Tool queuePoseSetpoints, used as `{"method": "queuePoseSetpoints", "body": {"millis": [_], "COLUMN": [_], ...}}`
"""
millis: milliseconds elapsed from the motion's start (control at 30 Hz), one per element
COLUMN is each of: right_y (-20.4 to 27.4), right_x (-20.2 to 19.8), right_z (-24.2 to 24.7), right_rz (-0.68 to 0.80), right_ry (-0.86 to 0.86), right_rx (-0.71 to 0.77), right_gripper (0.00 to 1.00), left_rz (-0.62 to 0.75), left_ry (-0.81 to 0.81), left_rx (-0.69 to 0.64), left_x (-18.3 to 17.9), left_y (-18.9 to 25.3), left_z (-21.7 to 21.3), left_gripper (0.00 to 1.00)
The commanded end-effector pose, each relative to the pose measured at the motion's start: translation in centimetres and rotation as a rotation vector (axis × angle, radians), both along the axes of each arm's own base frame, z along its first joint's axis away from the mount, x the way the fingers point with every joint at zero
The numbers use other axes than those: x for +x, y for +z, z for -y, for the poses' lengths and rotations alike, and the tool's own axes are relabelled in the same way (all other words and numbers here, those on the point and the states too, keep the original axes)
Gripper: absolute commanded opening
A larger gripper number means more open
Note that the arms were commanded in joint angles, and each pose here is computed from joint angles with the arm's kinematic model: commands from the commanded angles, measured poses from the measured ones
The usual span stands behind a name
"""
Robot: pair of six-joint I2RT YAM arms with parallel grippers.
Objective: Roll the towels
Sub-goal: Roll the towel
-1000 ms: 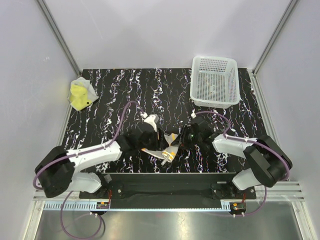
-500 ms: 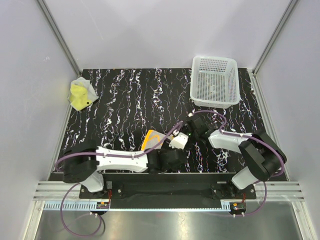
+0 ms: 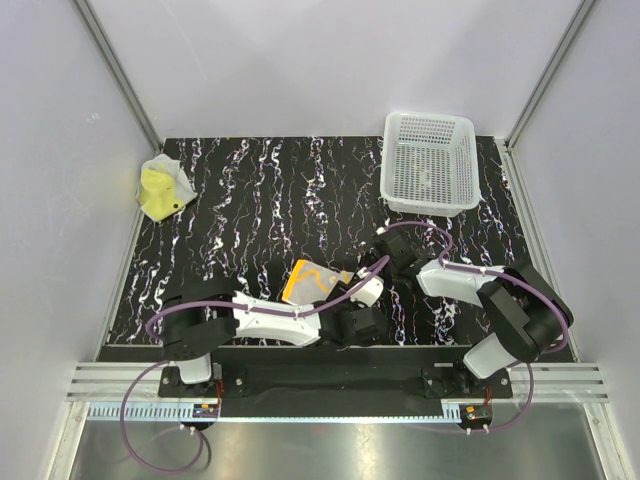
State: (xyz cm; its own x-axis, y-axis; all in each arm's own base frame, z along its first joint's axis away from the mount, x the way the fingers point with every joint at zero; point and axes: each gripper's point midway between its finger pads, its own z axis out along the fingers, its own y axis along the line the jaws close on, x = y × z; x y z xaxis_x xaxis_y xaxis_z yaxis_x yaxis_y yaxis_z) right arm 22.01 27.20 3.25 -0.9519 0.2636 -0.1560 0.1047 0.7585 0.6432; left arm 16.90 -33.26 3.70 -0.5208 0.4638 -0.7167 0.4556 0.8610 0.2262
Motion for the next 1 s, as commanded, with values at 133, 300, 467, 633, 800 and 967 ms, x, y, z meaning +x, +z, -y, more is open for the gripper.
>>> {"method": "queuePoseSetpoints", "body": {"millis": [133,300,467,633,800,967], "right_y": [1.6,2.2,2.2,2.9,4.7,6.3], "right_x": [-0.9,-1.2,-1.3,-1.1,0.4,2.3], "right_z": [-1.0,-1.1,-0.6,-0.2,1.7,5.2], "right_rz": [-0.015,-0.014,-0.012,0.013,0.08,0.1], "right_ry": [0.053,0.057,0.042,0.038,0.004,-0.094], "right_rx": [0.034,0.054,0.038,0.018,-0.105,-0.176], "right_gripper": [0.34,0.34,0.53,0.77,0.98,1.0], "left_rz": [0.009,0.006,-0.004,-0.048,-0.113,-0.168], "left_ry": [0.022,0.02,0.012,-0.02,-0.036,-0.021], "left_rx": [0.038,0.054,0.042,-0.029,-0.132,-0.225], "left_x": [0.0,0.0,-0.2,-0.9,-1.6,-1.7], "left_y": [-1.2,-1.7,-1.8,-1.5,-0.7,0.3], "left_z": [-0.8,-0.9,-0.8,0.1,0.7,0.6], "left_gripper": [0.52,0.2,0.0,0.0,0.0,0.0]}}
